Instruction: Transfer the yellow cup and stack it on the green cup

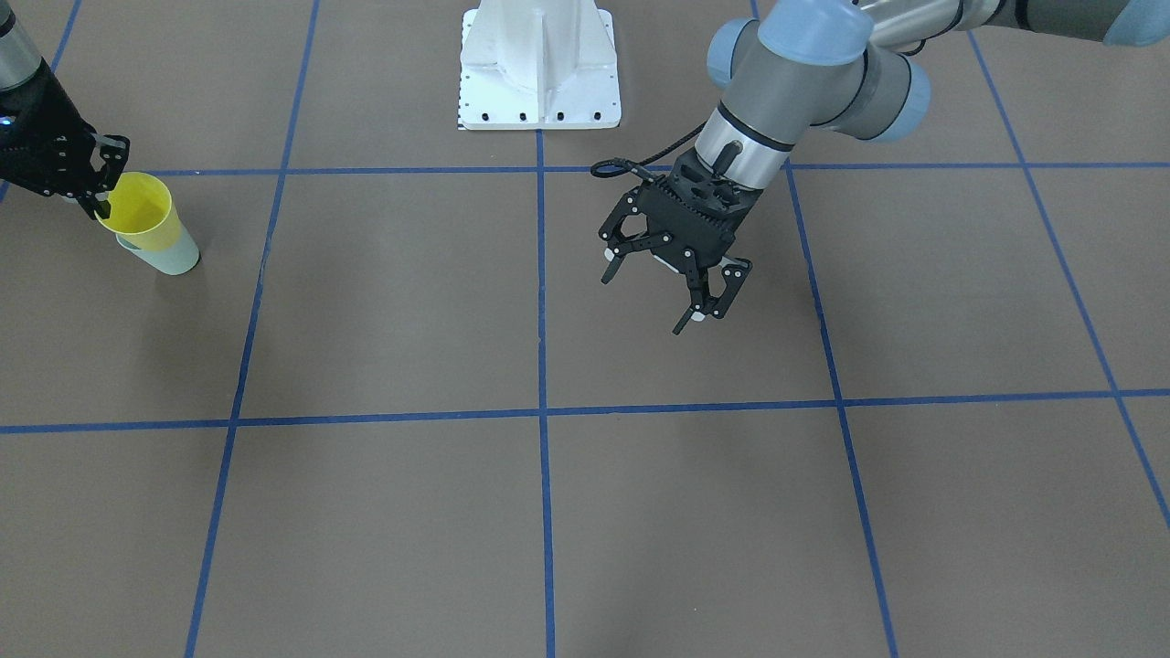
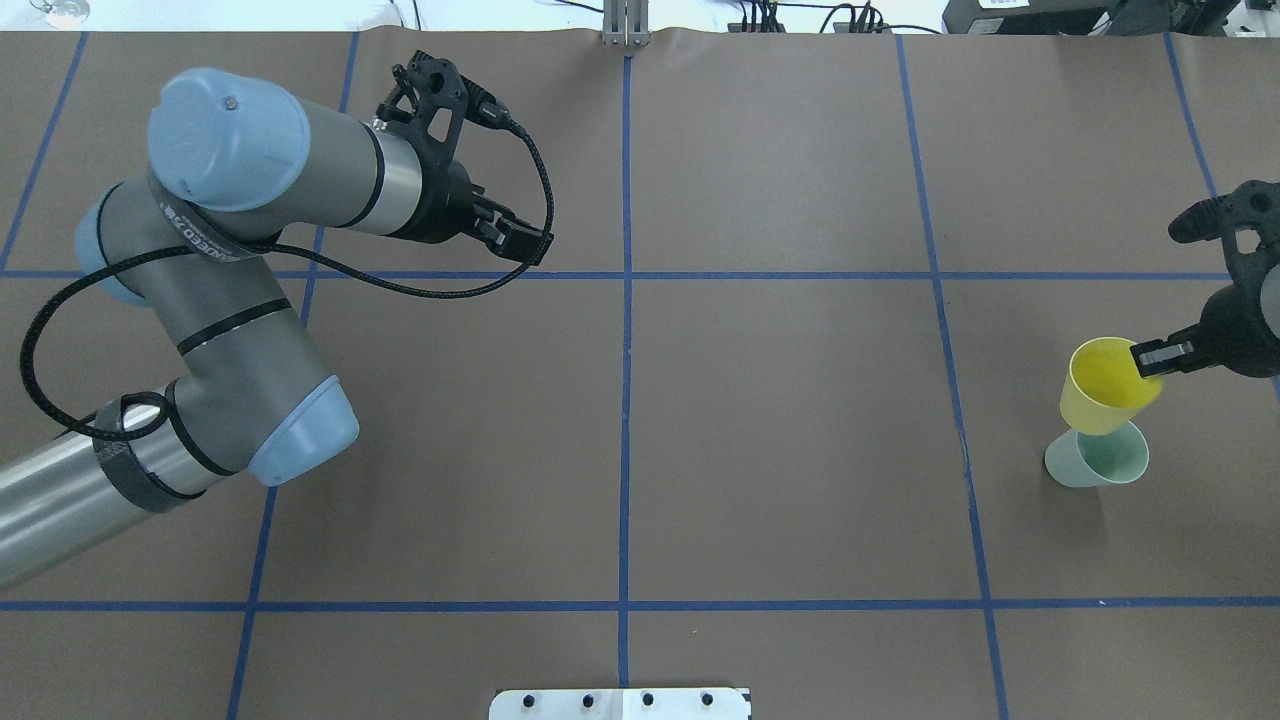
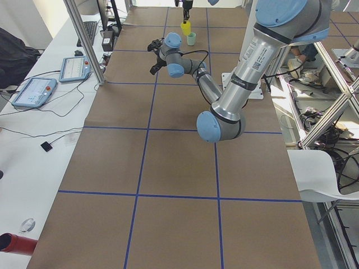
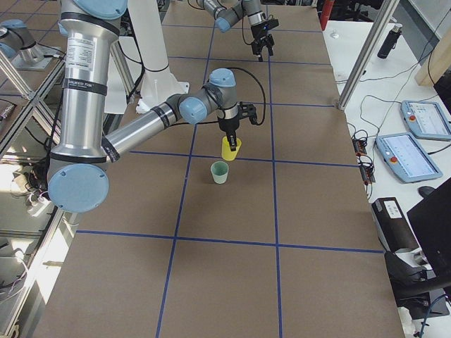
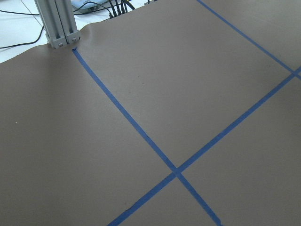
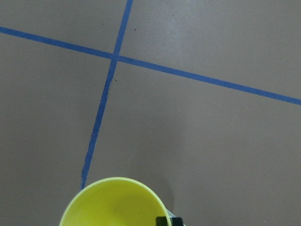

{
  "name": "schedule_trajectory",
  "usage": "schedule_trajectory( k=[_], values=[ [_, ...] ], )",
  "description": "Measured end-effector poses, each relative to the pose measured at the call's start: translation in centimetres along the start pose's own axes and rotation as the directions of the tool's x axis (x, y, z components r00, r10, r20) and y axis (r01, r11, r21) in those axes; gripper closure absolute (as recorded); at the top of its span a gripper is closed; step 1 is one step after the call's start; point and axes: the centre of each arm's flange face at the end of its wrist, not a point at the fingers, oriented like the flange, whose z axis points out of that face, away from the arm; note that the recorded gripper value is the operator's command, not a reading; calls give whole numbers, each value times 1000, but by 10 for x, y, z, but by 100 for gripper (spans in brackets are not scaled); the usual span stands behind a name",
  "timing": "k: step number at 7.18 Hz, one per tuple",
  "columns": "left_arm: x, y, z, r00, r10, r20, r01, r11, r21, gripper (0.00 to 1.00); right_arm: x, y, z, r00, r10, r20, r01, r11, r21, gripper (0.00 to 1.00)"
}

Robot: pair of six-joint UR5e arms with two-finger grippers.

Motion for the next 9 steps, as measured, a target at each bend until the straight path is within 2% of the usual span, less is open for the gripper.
schedule_trajectory(
  k=[5, 9],
  values=[
    [2, 2, 3, 1000, -11, -3, 11, 1000, -5, 0, 13, 6, 22, 1000, 26, -9, -27, 998, -63, 100],
    [1, 4, 8, 1000, -13, -3, 13, 1000, -9, 0, 19, 11, 25, 999, 39, 1, -39, 995, -90, 100]
  ],
)
